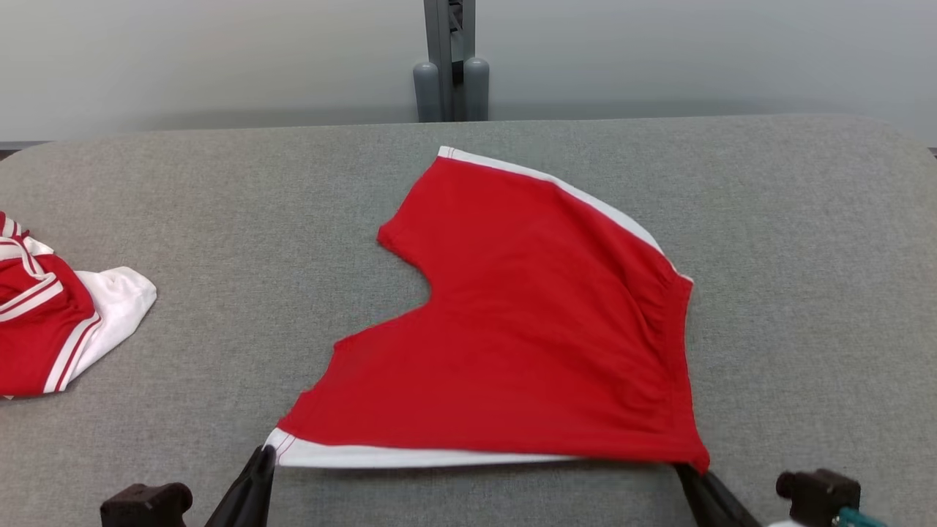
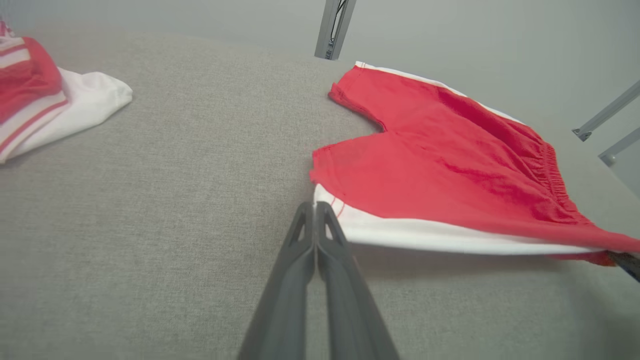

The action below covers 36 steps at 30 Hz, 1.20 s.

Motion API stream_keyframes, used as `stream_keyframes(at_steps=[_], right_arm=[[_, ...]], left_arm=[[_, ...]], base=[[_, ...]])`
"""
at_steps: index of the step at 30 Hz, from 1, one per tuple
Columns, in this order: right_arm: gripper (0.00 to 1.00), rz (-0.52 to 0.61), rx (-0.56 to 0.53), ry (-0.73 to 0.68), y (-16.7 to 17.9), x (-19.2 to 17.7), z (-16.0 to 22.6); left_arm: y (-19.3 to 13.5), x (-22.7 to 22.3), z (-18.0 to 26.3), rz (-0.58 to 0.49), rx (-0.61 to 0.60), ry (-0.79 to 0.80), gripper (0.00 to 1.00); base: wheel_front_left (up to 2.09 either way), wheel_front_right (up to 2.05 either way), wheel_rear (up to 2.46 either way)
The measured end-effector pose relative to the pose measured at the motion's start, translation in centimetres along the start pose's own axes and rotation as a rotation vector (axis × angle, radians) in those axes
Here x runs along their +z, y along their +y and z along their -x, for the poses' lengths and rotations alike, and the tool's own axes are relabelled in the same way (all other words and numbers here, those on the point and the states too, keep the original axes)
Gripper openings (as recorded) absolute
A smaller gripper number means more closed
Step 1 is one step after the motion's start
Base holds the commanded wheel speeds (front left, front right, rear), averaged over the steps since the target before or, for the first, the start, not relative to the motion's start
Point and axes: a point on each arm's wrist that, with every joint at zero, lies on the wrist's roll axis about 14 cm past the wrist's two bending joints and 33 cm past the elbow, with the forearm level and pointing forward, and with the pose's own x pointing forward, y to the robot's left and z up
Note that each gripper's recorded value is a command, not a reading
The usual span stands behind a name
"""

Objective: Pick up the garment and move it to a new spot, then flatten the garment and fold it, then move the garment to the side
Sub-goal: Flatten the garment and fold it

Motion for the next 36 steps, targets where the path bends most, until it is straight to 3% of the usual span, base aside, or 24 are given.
stream_keyframes(at_steps=[8, 12, 19, 24, 36], right_arm=[[0.0, -0.026, -0.027, 0.034, 0.7, 0.0, 1.3], [0.0, -0.06, -0.037, 0.005, 0.6, 0.9, 0.5], [0.0, -0.04, 0.002, -0.09, 0.9, 4.5, -3.6], [0.0, -0.023, 0.013, -0.151, 0.3, 6.4, -6.8], [0.0, -0.099, 0.011, -0.199, -1.5, 7.7, -12.2]], left_arm=[[0.6, 0.5, -0.3, -0.072, -0.012, 0.053, 0.0], [-1.0, 3.3, -2.7, -0.116, -0.092, -0.017, 0.0], [-3.6, 7.5, -9.1, -0.241, -0.221, -0.092, 0.0], [-6.8, 9.8, -14.9, -0.224, -0.316, -0.12, 0.0], [-8.8, 7.7, -26.7, -0.3, -0.347, 0.088, 0.0]], base=[[0.0, 0.0, 0.0], [0.0, 0.0, 0.0], [0.0, 0.0, 0.0], [0.0, 0.0, 0.0], [0.0, 0.0, 0.0]])
